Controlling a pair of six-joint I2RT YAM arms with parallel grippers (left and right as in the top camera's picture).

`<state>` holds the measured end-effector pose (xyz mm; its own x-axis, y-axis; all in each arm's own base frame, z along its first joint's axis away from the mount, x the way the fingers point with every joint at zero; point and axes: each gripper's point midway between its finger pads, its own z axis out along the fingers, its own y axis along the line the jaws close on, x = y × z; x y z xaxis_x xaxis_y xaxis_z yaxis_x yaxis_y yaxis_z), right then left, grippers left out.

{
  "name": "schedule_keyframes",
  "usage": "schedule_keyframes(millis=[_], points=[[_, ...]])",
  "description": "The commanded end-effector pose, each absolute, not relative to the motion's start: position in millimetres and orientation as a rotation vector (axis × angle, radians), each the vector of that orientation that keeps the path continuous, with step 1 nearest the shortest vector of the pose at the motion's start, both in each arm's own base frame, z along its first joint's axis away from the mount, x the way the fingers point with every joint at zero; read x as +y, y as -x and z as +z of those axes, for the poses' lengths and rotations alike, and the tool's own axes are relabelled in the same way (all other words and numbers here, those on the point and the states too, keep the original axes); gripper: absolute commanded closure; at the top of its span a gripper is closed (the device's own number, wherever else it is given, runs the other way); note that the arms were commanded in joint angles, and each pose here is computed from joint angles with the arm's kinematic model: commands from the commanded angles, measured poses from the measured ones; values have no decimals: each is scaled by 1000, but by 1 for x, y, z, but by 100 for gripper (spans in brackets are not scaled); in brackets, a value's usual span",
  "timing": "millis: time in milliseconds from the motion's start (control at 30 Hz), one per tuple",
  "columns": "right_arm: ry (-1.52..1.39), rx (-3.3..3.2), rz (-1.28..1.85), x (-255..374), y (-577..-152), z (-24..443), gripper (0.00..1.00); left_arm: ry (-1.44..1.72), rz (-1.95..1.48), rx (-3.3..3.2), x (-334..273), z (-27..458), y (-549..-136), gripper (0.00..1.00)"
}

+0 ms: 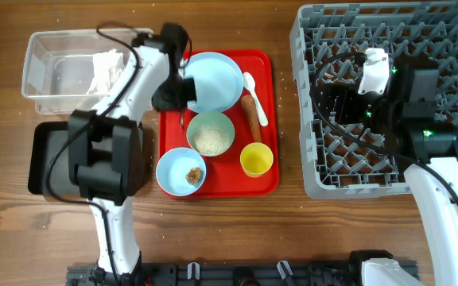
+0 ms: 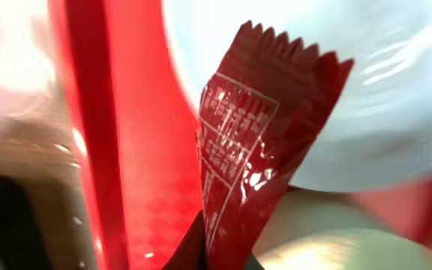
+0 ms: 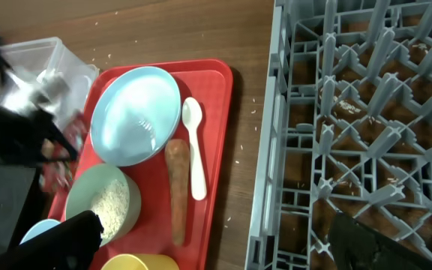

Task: Sort waste into correct bins and load items into the dishwasher rack
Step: 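Carry the red wrapper with the left gripper into the clear bin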

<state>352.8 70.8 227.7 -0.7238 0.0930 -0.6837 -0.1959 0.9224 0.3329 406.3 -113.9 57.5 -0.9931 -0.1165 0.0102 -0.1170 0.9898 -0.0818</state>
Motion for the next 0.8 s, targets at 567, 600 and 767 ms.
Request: schedule_keyframes(millis=[567,600,767], points=[[52,2288,495,69,-363,236,0,-737,-34,-3513,55,116,-524,30],[52,2288,495,69,-363,236,0,-745,-33,-3501,55,111,-524,25],[34,2290,508,70,-363,236,0,-816,4,-3468,52,106,-522,11]])
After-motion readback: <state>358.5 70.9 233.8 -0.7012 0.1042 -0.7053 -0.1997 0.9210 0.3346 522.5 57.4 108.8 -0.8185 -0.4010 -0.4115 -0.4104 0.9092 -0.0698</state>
